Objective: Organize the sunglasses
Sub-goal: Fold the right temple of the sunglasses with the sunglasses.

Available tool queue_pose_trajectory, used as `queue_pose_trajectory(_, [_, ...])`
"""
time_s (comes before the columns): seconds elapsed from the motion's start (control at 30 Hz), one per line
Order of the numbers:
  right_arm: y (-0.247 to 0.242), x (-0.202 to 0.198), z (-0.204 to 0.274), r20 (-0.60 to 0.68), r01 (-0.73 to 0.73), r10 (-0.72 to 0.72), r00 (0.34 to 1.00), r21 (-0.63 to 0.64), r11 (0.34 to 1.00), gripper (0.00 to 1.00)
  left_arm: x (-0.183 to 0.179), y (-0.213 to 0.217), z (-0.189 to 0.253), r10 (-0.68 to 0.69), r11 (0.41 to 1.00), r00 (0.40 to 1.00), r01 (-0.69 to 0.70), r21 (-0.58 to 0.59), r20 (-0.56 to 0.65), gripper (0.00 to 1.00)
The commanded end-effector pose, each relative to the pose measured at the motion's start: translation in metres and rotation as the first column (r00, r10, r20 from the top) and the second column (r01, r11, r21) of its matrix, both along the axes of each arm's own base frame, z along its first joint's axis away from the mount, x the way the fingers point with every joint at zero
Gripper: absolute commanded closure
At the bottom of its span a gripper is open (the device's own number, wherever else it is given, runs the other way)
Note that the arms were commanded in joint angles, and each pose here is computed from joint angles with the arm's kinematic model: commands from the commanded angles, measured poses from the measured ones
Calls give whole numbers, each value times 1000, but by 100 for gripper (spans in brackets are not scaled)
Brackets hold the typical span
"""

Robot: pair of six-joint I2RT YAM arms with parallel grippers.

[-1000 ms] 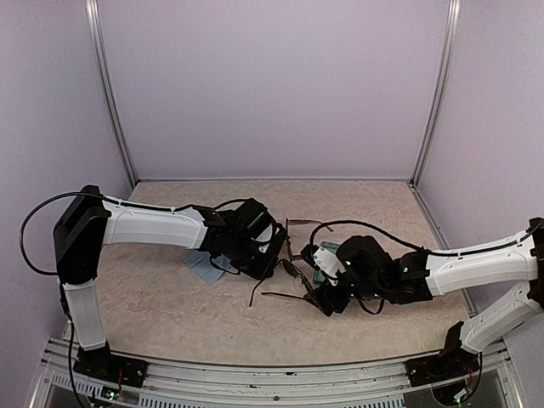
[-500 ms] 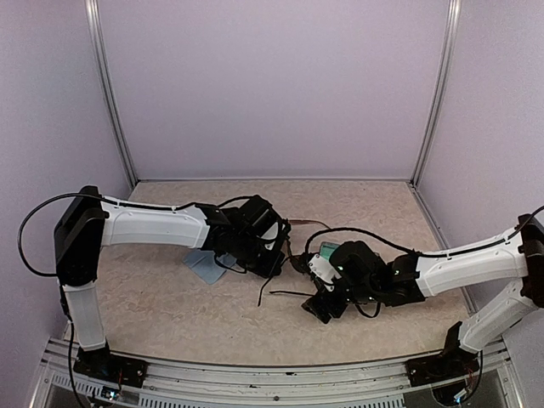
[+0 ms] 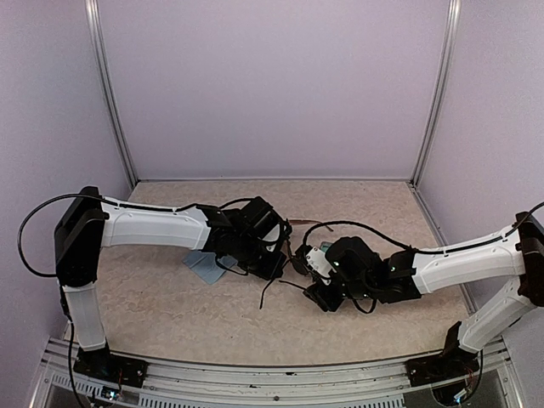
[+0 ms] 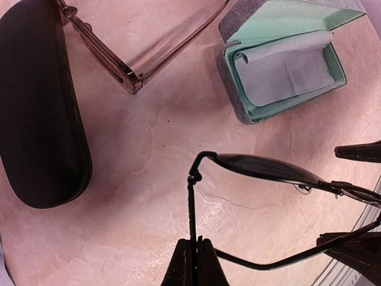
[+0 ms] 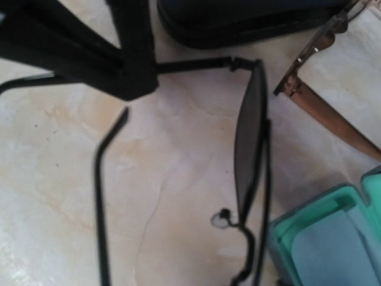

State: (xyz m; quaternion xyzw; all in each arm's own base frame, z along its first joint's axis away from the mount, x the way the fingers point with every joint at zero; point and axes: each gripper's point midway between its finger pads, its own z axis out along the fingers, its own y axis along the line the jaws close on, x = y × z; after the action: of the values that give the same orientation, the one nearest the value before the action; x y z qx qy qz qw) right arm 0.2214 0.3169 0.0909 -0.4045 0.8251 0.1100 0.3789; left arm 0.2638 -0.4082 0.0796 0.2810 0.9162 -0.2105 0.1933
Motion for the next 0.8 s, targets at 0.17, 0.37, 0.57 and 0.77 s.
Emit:
queue_pose_trajectory(0.17, [-3,8,7,32,28,-28,999,-12,1000,51,1,-7,11,-1,1000,1000,2,-23,7,100])
queue_pose_trajectory(0.37, [-3,7,6,29,25,-24,999,-23,999,60,0,-10,13,-7,999,1000,7,-36,1,100])
queue_pose_trajectory(0.57, [-5,7,6,32,28,-27,999,-24,999,66,-3,-15,13,-20,998,1000,19,-65,-14,99])
queue_pose_trajectory(0.77, [-6,3,8,32,13,-13,999,-3,1000,73,-5,-16,13,-22,995,999,19,-97,-31,95])
